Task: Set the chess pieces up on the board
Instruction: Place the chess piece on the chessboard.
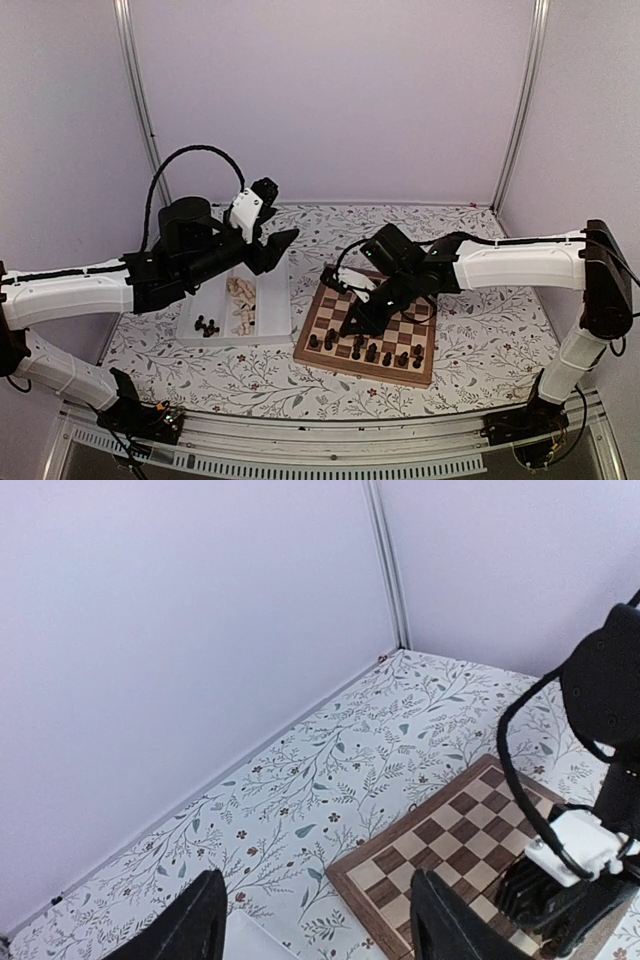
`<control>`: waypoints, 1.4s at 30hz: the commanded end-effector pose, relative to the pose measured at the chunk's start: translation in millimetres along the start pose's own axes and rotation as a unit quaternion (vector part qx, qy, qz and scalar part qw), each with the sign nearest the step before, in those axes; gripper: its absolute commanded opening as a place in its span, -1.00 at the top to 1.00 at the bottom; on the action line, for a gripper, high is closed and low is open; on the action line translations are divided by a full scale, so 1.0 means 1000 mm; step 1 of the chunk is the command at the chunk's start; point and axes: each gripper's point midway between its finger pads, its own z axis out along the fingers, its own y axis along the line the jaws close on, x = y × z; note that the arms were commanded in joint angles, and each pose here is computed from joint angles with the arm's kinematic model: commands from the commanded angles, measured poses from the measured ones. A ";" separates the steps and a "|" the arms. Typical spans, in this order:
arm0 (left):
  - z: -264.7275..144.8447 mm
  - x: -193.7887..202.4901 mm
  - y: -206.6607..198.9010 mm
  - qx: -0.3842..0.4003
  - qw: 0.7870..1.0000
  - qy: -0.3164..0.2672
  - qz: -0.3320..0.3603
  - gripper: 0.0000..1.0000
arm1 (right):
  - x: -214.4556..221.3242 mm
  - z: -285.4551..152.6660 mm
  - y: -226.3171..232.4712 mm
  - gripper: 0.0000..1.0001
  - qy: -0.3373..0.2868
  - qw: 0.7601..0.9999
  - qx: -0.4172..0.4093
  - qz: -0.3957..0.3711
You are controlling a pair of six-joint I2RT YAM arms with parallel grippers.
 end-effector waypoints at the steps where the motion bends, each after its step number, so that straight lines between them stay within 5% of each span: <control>1: -0.001 -0.002 0.017 -0.038 0.999 -0.009 -0.008 -0.30 | 0.003 0.012 0.009 0.93 0.035 0.999 -0.008 -0.021; 29: 0.005 0.006 0.011 -0.026 1.000 0.010 -0.010 -0.31 | 0.028 0.047 0.004 0.87 0.128 0.991 0.028 -0.037; 42: 0.006 0.008 0.009 -0.020 1.000 0.013 -0.010 -0.31 | 0.022 0.049 0.000 0.61 0.122 0.991 0.040 -0.038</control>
